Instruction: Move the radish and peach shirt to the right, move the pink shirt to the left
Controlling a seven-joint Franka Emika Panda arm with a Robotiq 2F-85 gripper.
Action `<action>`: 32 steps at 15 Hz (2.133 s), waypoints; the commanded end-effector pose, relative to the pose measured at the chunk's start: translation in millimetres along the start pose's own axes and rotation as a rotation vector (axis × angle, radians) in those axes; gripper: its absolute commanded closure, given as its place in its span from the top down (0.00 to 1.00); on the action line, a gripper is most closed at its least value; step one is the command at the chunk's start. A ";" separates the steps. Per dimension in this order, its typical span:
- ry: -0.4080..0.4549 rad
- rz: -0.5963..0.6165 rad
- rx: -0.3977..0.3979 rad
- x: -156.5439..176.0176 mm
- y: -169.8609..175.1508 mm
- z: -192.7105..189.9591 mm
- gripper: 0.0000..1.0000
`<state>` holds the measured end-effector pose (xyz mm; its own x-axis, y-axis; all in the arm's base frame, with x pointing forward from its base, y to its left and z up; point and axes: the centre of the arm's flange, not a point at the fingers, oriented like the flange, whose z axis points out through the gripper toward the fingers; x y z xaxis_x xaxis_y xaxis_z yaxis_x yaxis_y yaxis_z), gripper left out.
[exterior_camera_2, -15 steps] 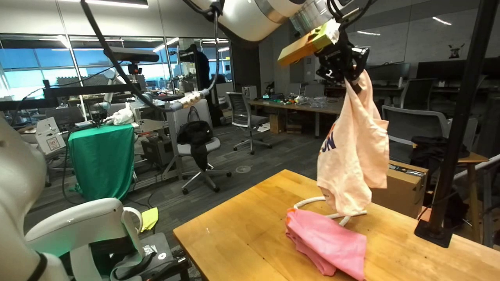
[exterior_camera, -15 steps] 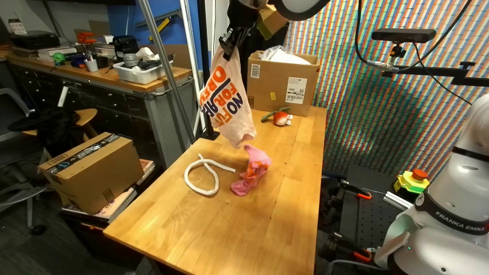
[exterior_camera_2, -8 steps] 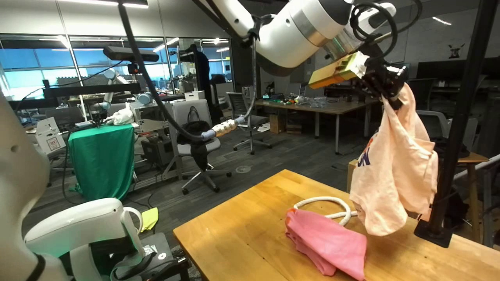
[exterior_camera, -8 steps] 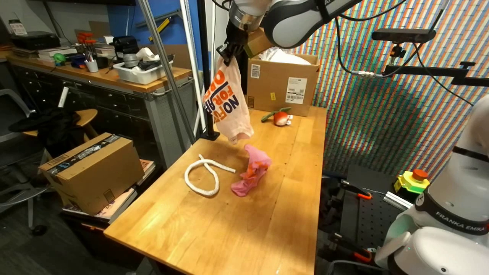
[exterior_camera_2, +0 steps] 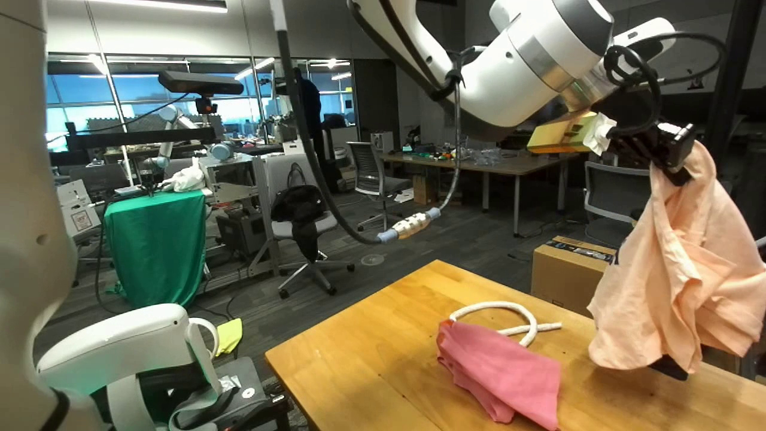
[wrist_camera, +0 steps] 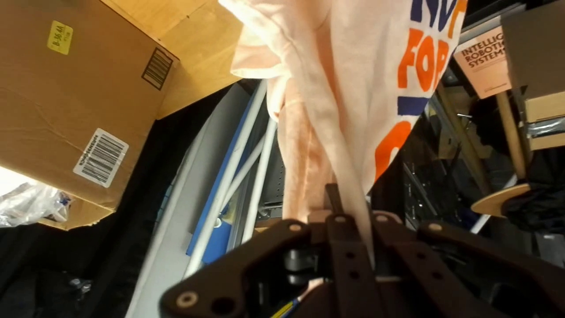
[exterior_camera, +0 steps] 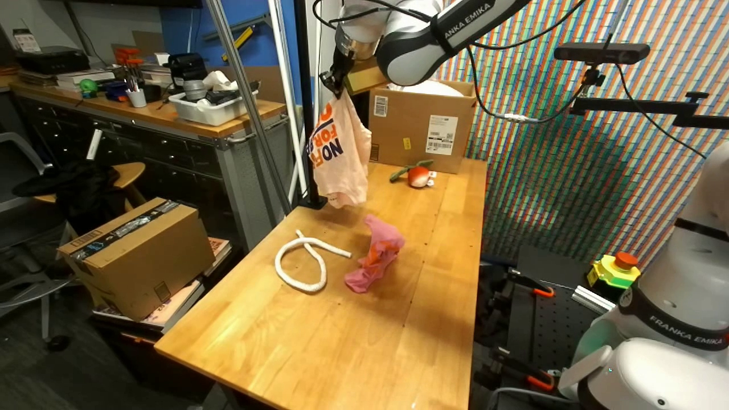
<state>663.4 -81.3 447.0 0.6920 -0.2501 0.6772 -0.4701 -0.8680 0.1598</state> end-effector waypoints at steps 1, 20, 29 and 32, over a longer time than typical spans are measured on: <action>0.045 0.082 -0.047 22.8 -2.0 30.7 0.01; -0.153 0.124 -0.079 -1.2 3.7 65.1 0.96; -0.552 -0.041 0.247 -114.4 -47.3 0.6 1.00; -0.703 -0.121 0.305 -155.8 -54.7 -9.6 1.00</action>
<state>615.1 0.2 342.0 0.9299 -0.3380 0.1447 -0.3354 -0.9411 -0.0430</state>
